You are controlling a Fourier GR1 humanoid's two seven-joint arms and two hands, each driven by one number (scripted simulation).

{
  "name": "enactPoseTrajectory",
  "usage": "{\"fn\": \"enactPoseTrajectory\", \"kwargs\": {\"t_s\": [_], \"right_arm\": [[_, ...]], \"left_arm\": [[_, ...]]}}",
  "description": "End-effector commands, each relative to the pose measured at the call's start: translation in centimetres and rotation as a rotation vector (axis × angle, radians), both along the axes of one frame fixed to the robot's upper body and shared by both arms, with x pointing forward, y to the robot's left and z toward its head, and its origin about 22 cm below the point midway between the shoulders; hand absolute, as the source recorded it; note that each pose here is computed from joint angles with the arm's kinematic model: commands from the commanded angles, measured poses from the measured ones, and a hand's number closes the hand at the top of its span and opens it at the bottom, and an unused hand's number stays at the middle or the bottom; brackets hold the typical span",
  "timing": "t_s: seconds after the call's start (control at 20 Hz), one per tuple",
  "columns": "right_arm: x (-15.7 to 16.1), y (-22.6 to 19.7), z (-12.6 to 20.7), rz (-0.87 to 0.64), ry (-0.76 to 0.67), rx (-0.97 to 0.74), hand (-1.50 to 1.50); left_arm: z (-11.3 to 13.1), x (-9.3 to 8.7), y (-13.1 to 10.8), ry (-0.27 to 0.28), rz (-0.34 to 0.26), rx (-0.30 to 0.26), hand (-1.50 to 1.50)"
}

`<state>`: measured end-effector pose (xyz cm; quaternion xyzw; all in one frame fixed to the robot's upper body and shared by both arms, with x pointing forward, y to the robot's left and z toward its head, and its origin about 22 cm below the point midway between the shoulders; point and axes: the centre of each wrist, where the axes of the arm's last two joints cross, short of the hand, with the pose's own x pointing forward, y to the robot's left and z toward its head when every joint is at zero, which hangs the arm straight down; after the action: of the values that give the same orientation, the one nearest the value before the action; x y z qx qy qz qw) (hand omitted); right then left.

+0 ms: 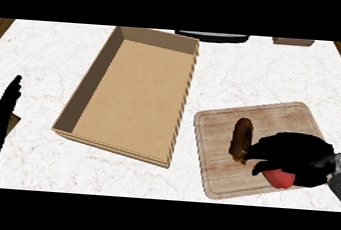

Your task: Pick the bell pepper from the cutting board and place it in the cardboard box

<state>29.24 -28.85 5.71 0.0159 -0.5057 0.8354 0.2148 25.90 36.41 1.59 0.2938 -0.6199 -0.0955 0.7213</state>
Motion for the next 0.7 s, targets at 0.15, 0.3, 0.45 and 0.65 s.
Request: {"fn": "enactPoseTrajectory", "kwargs": {"t_s": [0.15,0.3,0.45,0.65], "right_arm": [[0.2,0.2,-3.1,0.015,-0.093,0.140,1.50],[1.5,2.7,-2.6,0.007,-0.135,0.173,1.50],[3.4,2.3,0.0,-0.104,-0.162,0.270,1.50],[8.1,2.9,0.8,-0.476,-0.171,0.282,1.50]], "left_arm": [[-0.9,-0.1,-0.2,-0.001,-0.011,-0.001,0.00],[1.3,0.4,0.1,0.009,0.008,-0.017,0.00],[0.1,0.3,-0.3,0.003,-0.011,0.003,0.00],[0.2,1.4,-1.5,-0.014,-0.054,0.002,0.00]]}}
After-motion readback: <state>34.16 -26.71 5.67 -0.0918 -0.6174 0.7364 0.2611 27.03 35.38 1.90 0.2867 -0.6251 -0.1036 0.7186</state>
